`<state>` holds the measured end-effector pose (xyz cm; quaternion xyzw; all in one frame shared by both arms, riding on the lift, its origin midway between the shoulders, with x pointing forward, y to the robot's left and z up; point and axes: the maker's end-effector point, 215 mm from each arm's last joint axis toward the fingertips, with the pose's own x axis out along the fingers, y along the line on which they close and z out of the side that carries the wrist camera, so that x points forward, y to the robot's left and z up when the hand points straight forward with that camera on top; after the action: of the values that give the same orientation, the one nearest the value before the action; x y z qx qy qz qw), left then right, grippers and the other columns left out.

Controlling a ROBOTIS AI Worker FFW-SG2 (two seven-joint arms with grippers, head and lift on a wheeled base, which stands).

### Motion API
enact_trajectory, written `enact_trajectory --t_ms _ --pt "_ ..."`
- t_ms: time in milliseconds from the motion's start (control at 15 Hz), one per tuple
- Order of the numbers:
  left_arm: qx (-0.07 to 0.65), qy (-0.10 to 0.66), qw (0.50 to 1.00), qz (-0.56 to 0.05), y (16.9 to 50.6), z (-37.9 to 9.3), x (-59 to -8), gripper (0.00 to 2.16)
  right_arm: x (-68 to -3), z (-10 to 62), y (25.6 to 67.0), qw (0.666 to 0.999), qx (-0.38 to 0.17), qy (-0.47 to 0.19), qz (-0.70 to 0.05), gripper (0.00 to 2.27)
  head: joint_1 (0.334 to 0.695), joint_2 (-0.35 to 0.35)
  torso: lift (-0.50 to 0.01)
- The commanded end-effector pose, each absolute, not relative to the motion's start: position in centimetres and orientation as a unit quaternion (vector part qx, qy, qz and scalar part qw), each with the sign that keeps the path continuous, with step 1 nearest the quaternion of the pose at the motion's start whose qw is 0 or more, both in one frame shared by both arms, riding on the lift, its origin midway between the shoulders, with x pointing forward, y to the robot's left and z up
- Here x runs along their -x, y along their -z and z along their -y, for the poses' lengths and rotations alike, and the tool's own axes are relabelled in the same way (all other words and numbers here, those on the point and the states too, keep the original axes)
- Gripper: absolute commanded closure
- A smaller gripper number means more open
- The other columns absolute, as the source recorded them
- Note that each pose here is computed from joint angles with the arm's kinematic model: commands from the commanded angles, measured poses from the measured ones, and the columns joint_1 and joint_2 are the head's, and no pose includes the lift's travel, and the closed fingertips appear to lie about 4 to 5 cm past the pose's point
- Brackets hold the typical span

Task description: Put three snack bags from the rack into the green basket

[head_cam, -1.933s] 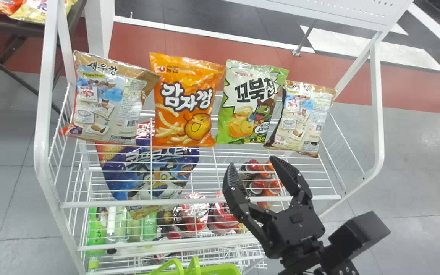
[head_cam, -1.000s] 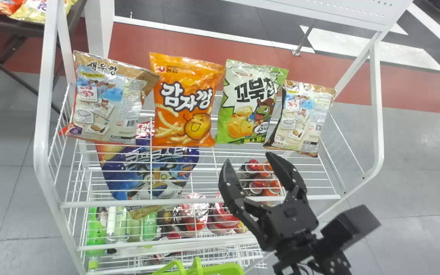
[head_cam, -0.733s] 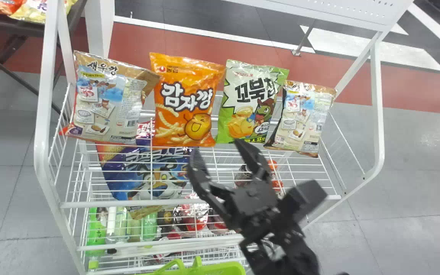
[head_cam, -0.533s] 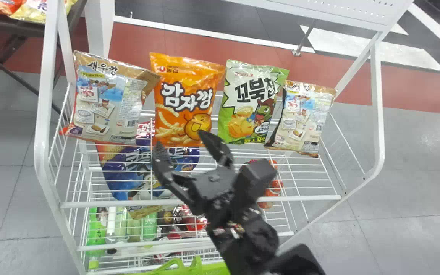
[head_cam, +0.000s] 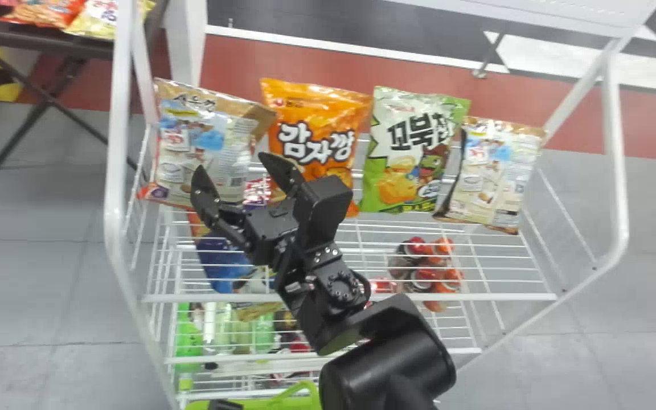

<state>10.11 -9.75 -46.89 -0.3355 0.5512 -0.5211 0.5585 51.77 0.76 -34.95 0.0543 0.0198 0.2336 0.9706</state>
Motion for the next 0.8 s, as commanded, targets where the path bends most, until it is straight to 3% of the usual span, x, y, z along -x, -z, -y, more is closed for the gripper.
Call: enact_trajectory --t_ms 0,133,200,400,467,533,733 --pt "0.333 0.524 0.555 -0.554 47.0 9.9 -10.2 1.28 -53.1 -2.0 35.8 0.969 -0.053 -0.240 -0.029 0.14 0.695 -0.183 0.000" --pt "0.334 0.523 0.554 -0.555 47.2 9.9 -10.4 1.28 -53.9 -2.7 36.1 0.968 -0.048 -0.244 -0.032 0.15 0.695 -0.153 0.000" --pt "0.336 0.524 0.554 -0.554 47.2 9.9 -10.5 1.28 -54.4 -3.0 36.1 0.965 -0.043 -0.255 -0.038 0.39 0.695 -0.144 0.000" --pt "0.339 0.524 0.553 -0.553 47.3 9.9 -10.5 1.28 -54.4 -4.1 37.5 0.954 -0.034 -0.288 -0.080 1.26 0.695 -0.118 0.000" --pt "0.341 0.524 0.551 -0.553 47.3 9.8 -10.5 1.28 -54.1 -4.2 37.5 0.950 -0.033 -0.296 -0.090 1.79 0.695 -0.113 0.000" --pt "0.341 0.523 0.552 -0.552 47.3 9.8 -10.6 1.28 -54.0 -4.0 36.7 0.951 -0.031 -0.298 -0.083 2.07 0.695 -0.107 0.000" --pt "0.342 0.522 0.552 -0.553 47.4 9.7 -10.6 1.28 -53.2 -3.8 35.9 0.946 -0.032 -0.313 -0.079 2.20 0.695 -0.101 0.000"
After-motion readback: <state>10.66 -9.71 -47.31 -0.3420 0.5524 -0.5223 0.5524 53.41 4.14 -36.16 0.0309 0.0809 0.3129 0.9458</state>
